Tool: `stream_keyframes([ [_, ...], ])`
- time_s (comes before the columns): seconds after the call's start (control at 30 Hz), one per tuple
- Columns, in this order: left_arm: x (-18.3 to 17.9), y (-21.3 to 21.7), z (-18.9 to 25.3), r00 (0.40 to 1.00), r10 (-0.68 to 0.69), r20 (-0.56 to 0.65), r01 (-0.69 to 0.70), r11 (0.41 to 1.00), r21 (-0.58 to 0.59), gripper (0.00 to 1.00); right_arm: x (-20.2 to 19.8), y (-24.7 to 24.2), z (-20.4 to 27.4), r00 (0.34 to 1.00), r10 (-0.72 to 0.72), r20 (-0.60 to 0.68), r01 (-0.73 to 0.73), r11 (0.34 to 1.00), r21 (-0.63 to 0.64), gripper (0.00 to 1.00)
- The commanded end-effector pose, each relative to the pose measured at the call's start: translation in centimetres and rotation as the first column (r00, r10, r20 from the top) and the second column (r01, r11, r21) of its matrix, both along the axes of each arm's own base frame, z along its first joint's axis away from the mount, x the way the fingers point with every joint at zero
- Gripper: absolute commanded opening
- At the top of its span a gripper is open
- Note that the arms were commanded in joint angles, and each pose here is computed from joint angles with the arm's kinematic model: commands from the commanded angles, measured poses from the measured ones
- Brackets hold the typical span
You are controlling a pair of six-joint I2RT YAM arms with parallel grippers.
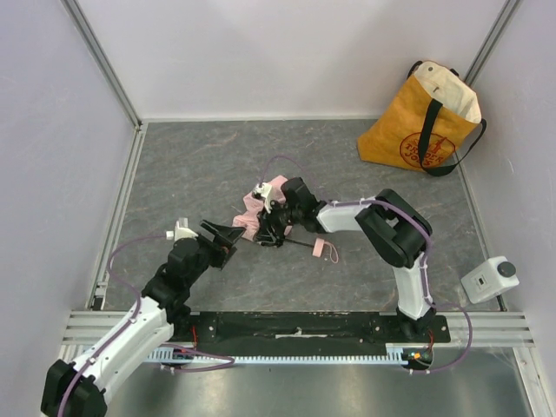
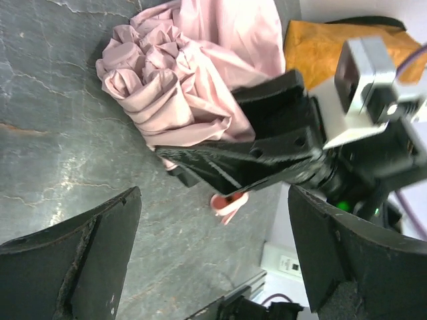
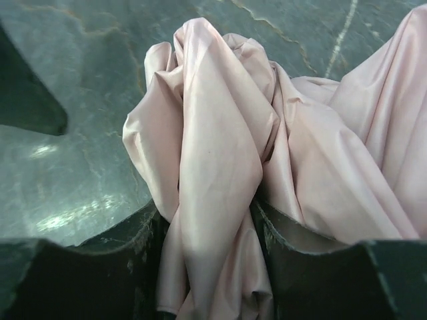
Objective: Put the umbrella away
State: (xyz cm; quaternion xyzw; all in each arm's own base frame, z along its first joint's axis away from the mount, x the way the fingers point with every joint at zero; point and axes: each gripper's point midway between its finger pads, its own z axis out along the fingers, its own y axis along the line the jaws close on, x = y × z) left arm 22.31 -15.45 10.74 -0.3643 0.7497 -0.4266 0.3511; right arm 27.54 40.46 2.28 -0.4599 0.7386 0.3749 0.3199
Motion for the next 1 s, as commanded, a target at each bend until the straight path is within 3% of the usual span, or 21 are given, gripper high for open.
stream_keyframes([
  [0.0, 0.6, -0.2, -0.4, 0.993, -0.068, 0.099, 0.058, 0.993, 0.107, 0.96, -10.8, -5.7, -7.4, 0.753, 0.117, -0.648, -0.244, 0.964, -0.109, 0.00],
  [0.1, 0.7, -0.7, -1.2, 0.993, -0.099, 0.057, 0.091, 0.988, 0.128, 0.95, -10.5, -6.1, -7.7, 0.666, 0.095, -0.740, -0.235, 0.968, -0.087, 0.00],
  [0.27, 1.6, -1.0, -2.0, 0.997, -0.077, -0.011, 0.077, 0.989, 0.126, 0.95, -10.4, -6.6, -8.2, 0.590, 0.037, -0.806, -0.209, 0.972, -0.109, 0.00],
  [0.37, 1.6, -1.1, -3.3, 0.996, -0.047, -0.081, 0.055, 0.994, 0.094, 0.95, -10.2, -6.8, -8.3, 0.490, -0.025, -0.872, -0.171, 0.977, -0.124, 0.00],
  [0.43, 1.6, -1.6, -3.4, 0.996, -0.057, -0.069, 0.060, 0.997, 0.057, 0.96, -9.7, -7.1, -8.9, 0.485, -0.092, -0.870, -0.149, 0.971, -0.186, 0.00],
  [0.73, 1.5, -2.5, -3.2, 0.998, -0.046, -0.048, 0.043, 0.998, -0.053, 0.97, -8.0, -5.9, -8.3, 0.399, -0.214, -0.892, -0.040, 0.967, -0.250, 0.00],
  [0.97, 1.3, -2.7, -4.2, 0.996, -0.018, -0.084, 0.014, 0.999, -0.047, 0.96, -6.0, -3.5, -6.2, 0.358, -0.190, -0.914, 0.075, 0.982, -0.175, 0.00],
])
